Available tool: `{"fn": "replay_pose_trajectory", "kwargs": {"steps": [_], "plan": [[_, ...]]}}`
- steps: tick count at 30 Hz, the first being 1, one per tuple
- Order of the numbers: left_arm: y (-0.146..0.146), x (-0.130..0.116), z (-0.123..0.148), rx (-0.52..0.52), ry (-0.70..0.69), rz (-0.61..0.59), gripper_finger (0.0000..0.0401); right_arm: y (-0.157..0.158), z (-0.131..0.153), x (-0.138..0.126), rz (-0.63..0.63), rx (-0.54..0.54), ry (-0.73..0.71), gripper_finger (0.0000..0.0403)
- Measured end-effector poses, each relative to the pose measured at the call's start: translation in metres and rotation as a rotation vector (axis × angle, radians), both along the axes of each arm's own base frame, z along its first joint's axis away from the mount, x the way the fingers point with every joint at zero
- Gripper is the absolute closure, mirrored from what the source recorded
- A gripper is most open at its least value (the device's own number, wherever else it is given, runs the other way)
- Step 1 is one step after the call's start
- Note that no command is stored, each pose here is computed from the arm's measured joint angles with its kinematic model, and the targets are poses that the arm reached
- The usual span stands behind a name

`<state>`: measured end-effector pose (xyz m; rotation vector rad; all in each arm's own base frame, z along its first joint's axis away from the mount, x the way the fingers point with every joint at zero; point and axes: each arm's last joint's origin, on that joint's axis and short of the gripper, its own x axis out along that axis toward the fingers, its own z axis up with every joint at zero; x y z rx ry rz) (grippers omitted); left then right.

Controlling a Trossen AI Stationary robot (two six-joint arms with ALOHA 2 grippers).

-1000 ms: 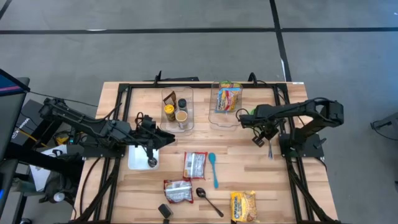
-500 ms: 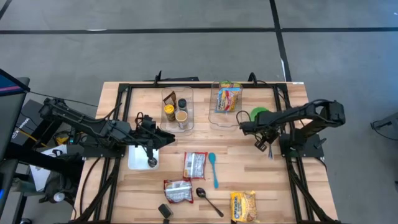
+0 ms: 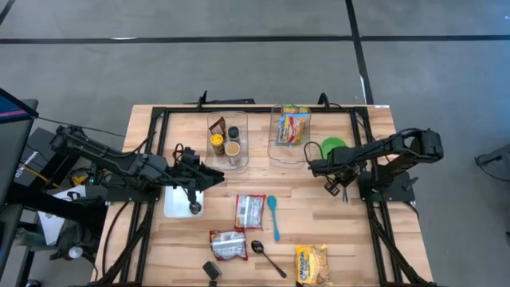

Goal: Pick & Place Food Item
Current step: Put the silver spoon into the white bin

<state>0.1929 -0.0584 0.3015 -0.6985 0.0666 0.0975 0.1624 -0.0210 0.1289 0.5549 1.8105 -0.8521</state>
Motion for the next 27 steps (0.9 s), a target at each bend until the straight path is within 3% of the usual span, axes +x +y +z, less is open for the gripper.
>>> {"fn": "replay_pose_trajectory", "kwargs": {"steps": [16, 27], "plan": [[0.000, 0.000, 0.000, -0.002, -0.005, 0.000, 0.0284, -0.004, 0.010, 0.020, 0.024, -0.056, -0.111, 0.0403], [0.000, 0.000, 0.000, -0.002, -0.004, 0.000, 0.0284, -0.004, 0.032, 0.026, 0.020, -0.051, -0.056, 0.0403]]}}
